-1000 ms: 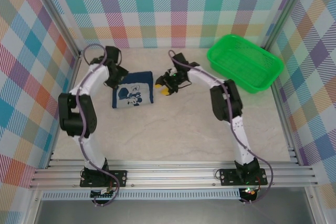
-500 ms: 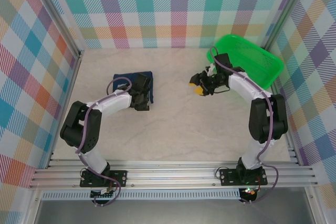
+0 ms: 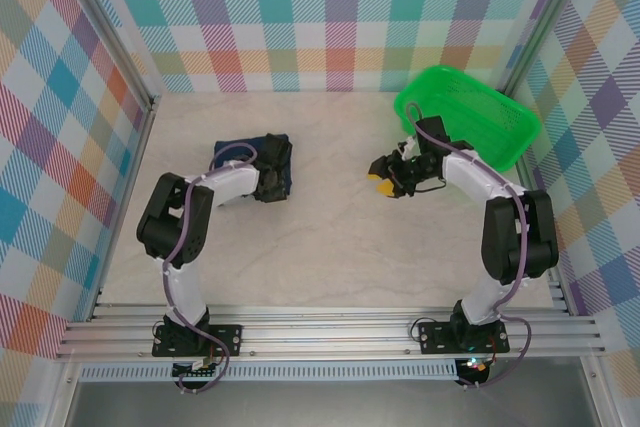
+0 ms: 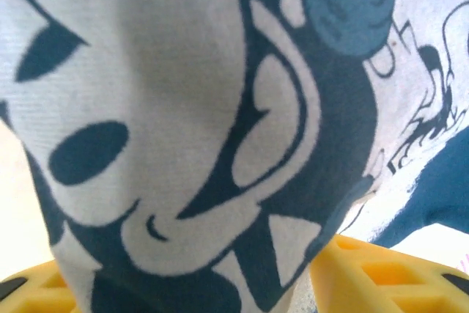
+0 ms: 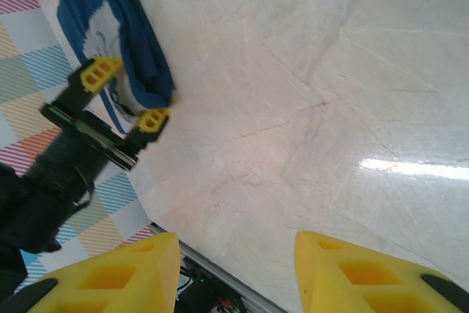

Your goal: Fold and stack the t-shirts

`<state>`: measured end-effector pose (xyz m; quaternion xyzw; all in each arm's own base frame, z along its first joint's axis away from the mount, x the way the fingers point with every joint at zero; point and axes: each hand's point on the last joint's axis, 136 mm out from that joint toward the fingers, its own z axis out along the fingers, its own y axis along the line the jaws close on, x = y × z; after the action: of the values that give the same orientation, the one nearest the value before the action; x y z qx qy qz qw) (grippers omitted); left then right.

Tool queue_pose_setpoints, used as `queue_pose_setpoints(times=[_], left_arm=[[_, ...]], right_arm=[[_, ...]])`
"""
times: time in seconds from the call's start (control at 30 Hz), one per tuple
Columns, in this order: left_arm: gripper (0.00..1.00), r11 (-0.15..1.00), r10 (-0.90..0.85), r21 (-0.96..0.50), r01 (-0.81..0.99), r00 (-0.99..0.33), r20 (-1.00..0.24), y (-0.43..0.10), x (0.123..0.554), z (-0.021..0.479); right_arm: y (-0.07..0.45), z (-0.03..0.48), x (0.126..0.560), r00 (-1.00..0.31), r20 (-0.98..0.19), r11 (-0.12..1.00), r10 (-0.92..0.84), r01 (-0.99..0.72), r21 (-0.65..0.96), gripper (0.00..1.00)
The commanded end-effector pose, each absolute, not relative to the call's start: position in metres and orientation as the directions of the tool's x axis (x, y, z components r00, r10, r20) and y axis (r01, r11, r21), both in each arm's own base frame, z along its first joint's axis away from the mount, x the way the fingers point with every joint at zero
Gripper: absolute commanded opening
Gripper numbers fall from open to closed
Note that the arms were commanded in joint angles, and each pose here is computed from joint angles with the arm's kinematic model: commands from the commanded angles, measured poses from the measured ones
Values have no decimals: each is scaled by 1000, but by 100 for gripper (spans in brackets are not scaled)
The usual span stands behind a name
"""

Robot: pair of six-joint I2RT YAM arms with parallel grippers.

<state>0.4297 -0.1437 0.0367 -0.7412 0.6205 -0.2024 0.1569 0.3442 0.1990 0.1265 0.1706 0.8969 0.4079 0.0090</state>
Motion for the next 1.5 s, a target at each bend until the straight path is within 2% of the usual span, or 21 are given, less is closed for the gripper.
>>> queue_pose_setpoints(times=[0.0, 0.1, 0.4, 0.53, 0.67, 0.93, 1.0, 1.17, 1.33, 1.37, 1.4, 1.47], left_arm=[[53, -232, -969, -445, -865, 244, 30, -97, 436, 22], [52, -228, -968, -437, -870, 252, 2, -65, 452, 19], [49, -85, -995, -419, -904, 101, -14, 22, 509, 10], [46, -17, -999, -457, -889, 2, 34, 40, 545, 8], [46, 107, -993, -418, -902, -121, 6, 56, 558, 12], [47, 142, -986, -451, -881, -168, 19, 60, 566, 31], [50, 148, -984, -460, -876, -177, 19, 57, 564, 42], [68, 192, -981, -464, -865, -182, -66, 55, 544, 93], [78, 227, -973, -579, -783, -206, -103, 38, 525, 147], [85, 250, -967, -606, -755, -222, -123, 32, 519, 165], [99, 286, -957, -635, -718, -244, -155, 27, 512, 181], [100, 368, -929, -675, -639, -283, -239, 17, 494, 214]], right_arm=[[200, 136, 339, -950, 102, 597, 297, 268, 756, 45], [197, 136, 334, -949, 100, 604, 299, 270, 750, 45], [191, 138, 326, -944, 89, 623, 317, 278, 731, 45], [189, 138, 325, -941, 93, 625, 325, 287, 725, 45], [189, 135, 326, -938, 100, 625, 331, 297, 722, 45], [190, 133, 329, -939, 106, 627, 329, 301, 718, 45], [190, 135, 332, -939, 95, 634, 330, 295, 714, 46], [180, 149, 341, -935, 1, 675, 355, 257, 692, 49], [167, 183, 349, -910, -183, 709, 372, 152, 689, 58], [165, 193, 350, -899, -232, 718, 372, 121, 685, 63], [161, 204, 351, -884, -285, 726, 371, 84, 683, 99], [152, 225, 349, -844, -386, 751, 373, 30, 660, 100]])
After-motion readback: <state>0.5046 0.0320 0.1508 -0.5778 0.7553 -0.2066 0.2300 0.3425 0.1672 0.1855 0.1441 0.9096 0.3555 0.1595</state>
